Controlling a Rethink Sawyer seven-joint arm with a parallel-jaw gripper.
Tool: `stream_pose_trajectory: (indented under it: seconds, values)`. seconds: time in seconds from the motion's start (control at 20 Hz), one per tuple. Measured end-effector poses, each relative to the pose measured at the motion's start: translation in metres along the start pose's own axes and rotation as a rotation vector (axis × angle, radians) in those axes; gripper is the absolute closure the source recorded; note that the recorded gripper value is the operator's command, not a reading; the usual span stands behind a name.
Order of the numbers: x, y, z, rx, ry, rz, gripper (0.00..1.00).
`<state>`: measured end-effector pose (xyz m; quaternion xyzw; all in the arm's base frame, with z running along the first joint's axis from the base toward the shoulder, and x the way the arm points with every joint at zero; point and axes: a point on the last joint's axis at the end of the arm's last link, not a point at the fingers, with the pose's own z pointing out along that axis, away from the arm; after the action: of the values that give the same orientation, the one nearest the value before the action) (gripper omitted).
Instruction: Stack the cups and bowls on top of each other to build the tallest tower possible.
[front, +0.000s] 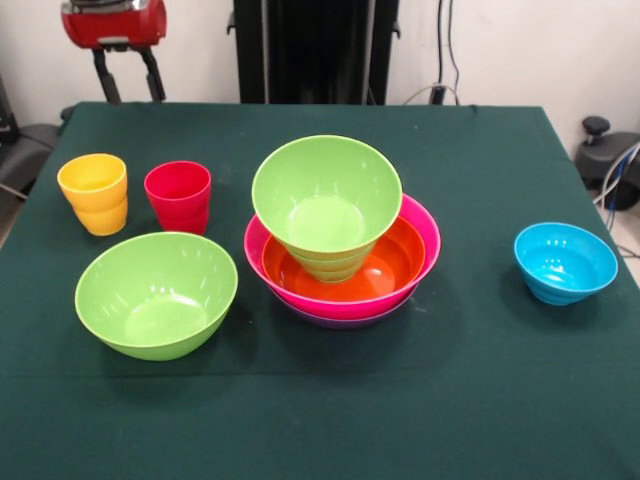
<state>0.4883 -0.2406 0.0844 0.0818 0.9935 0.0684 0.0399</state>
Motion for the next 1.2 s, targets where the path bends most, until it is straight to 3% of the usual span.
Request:
stream_pose_trajectory:
  seconds: [0.55, 1.2]
  values:
    - [-0.05, 0.01, 0.039, -0.054, -0.039, 0.012, 0.0]
    - [-0.061, -0.01, 0.055, -0.075, -0.022, 0.062, 0.0]
